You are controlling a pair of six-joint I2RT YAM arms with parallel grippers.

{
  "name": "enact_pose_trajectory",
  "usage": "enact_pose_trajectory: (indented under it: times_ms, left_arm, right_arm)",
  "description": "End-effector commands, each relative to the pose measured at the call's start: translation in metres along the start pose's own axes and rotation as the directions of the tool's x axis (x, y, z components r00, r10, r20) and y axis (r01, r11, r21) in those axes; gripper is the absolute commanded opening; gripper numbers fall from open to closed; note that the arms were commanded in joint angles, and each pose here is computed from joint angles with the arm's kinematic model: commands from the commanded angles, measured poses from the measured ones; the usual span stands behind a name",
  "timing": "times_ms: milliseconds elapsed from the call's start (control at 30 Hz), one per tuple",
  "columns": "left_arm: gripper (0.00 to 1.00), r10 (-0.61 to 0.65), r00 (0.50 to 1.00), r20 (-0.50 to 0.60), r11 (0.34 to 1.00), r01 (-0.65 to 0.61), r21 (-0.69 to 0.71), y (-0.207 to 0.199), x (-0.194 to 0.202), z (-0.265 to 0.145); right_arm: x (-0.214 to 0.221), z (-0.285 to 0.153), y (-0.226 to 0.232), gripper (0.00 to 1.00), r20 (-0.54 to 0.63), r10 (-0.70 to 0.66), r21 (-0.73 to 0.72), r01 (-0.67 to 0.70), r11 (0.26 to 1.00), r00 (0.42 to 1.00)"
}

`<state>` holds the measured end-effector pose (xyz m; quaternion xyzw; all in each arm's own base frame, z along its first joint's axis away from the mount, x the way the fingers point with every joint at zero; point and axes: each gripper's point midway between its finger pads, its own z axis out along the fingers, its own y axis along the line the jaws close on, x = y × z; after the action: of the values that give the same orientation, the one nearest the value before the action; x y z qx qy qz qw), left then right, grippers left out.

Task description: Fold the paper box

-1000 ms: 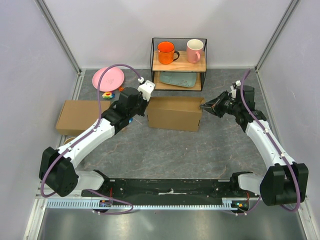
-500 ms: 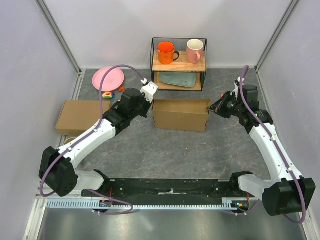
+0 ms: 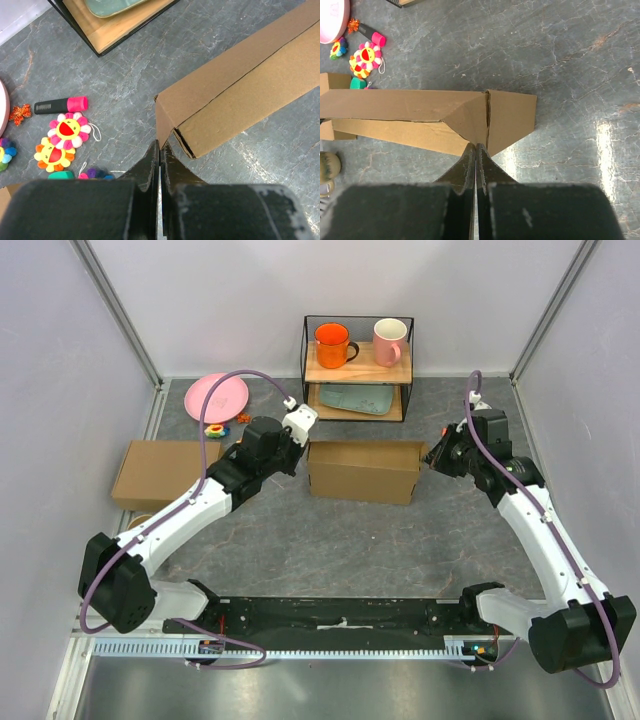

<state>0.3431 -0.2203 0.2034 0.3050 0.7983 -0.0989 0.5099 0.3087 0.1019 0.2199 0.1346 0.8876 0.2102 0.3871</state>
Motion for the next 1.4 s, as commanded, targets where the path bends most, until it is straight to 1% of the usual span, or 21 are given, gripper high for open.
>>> enact_pose_trajectory:
  times_ms: [0,133,467,567,600,733,900,1033,1367]
  left_arm:
    - [0.02,-0.007,0.998,-0.066,1.000,0.006,-0.028,0.007,0.014,0.002]
    - [0.02,-0.028,0.998,-0.052,0.999,0.027,-0.018,0.004,0.009,0.001]
    - [0.02,-0.134,0.991,0.019,0.988,0.132,0.081,-0.014,-0.020,-0.010]
    - [0.02,-0.147,0.989,0.035,0.986,0.143,0.091,-0.015,-0.027,-0.012]
    - [0.02,-0.176,0.983,0.044,0.981,0.171,0.093,-0.016,-0.032,-0.013]
    - [0.02,-0.211,0.975,0.061,0.974,0.205,0.091,-0.015,-0.040,-0.016]
    - [0.02,-0.286,0.955,0.074,0.956,0.279,0.094,-0.015,-0.049,-0.018]
    - [0.02,-0.361,0.930,0.070,0.930,0.354,0.098,-0.015,-0.051,-0.019]
    - [0.02,-0.496,0.866,0.073,0.862,0.480,0.165,-0.017,-0.058,-0.026]
  right_arm:
    - [-0.021,-0.004,-0.015,0.00,0.086,-0.048,0.096,0.039,0.995,0.995]
    - [-0.015,0.001,-0.020,0.00,0.088,-0.053,0.111,0.044,0.993,0.995]
    - [0.006,0.008,-0.033,0.00,0.070,-0.085,0.154,0.073,0.985,0.994]
    - [0.009,0.010,-0.035,0.00,0.068,-0.089,0.159,0.077,0.984,0.994]
    - [0.010,0.010,-0.036,0.00,0.064,-0.088,0.161,0.077,0.984,0.994]
    - [0.012,0.012,-0.037,0.00,0.057,-0.096,0.165,0.086,0.983,0.994]
    - [0.017,0.016,-0.038,0.00,0.047,-0.114,0.175,0.104,0.979,0.992]
    - [0.024,0.020,-0.042,0.00,0.036,-0.132,0.197,0.122,0.973,0.991]
    - [0.051,0.032,-0.048,0.00,-0.008,-0.160,0.217,0.157,0.963,0.987]
